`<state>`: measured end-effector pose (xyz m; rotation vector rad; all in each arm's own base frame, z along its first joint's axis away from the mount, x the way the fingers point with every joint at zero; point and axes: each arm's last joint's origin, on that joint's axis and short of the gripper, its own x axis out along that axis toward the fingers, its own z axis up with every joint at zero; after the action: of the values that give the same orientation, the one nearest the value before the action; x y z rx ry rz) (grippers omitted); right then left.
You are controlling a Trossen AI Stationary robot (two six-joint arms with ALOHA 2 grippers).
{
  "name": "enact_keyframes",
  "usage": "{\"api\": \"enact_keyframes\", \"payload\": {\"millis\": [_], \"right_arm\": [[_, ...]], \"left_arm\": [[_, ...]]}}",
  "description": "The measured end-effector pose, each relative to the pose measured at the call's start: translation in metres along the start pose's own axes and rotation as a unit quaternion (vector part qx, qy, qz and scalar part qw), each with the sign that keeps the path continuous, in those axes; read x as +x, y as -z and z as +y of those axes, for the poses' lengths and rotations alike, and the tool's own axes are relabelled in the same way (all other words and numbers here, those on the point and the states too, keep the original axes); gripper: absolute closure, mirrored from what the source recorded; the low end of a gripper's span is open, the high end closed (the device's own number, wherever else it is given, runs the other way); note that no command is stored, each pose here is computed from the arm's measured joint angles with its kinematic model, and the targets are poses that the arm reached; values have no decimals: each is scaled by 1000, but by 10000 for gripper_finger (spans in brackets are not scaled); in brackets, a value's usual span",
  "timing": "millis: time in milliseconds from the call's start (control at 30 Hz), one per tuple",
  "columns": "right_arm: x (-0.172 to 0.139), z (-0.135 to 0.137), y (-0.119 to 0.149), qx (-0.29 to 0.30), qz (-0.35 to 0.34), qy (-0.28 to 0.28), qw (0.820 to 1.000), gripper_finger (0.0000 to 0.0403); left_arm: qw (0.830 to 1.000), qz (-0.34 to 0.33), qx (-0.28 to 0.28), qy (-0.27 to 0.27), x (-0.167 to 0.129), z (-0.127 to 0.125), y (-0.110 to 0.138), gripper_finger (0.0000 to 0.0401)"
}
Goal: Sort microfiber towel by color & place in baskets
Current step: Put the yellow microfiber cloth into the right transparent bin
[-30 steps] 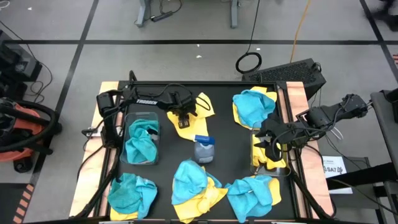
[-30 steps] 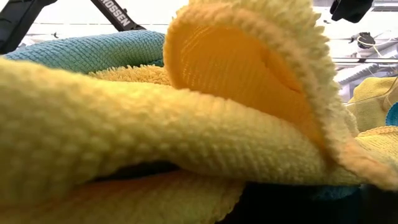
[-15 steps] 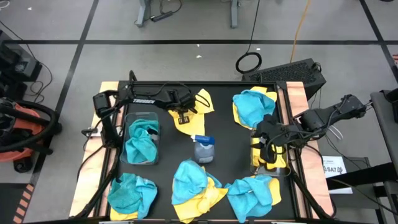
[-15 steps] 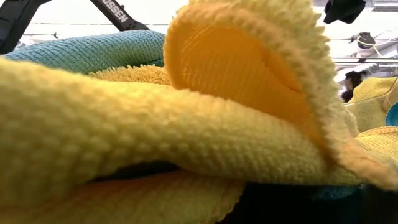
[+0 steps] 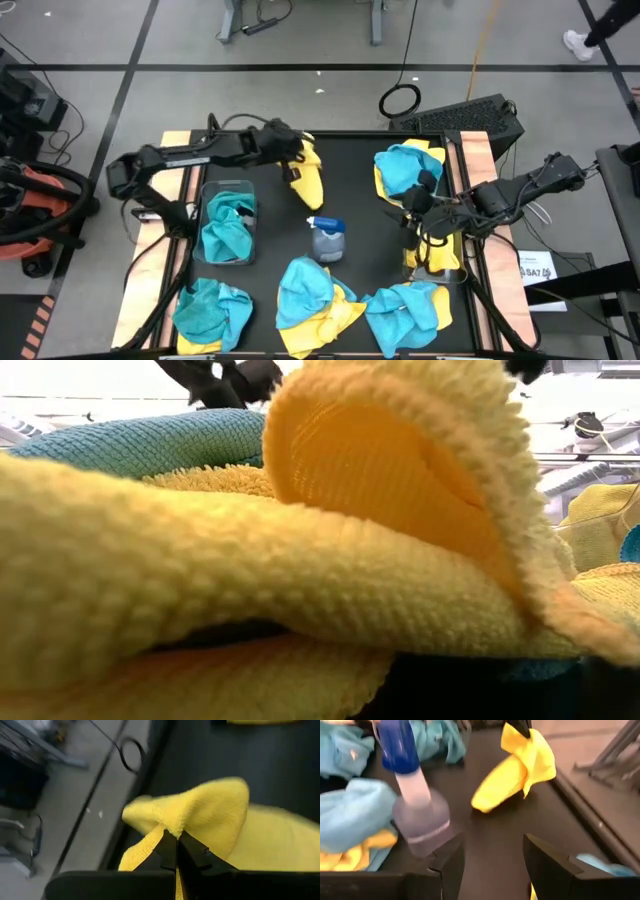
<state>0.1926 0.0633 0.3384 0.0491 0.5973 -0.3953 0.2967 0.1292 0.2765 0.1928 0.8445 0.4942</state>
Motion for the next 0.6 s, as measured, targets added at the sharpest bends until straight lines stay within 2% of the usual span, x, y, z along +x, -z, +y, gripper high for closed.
{"api": "enact_keyframes", "payload": {"millis": [267, 433, 600], "right_arm": [[0, 6, -21, -53, -96, 7, 994, 214], [5, 10, -33, -72, -136, 8, 988, 214], [19, 10, -39, -87, -142, 30, 986, 214]], "left_arm": [[990, -135, -27, -25, -54, 13, -21, 401], [979, -201, -29, -10, -70, 12, -31, 401], [967, -253, -15, 9, -79, 3, -41, 401]]}}
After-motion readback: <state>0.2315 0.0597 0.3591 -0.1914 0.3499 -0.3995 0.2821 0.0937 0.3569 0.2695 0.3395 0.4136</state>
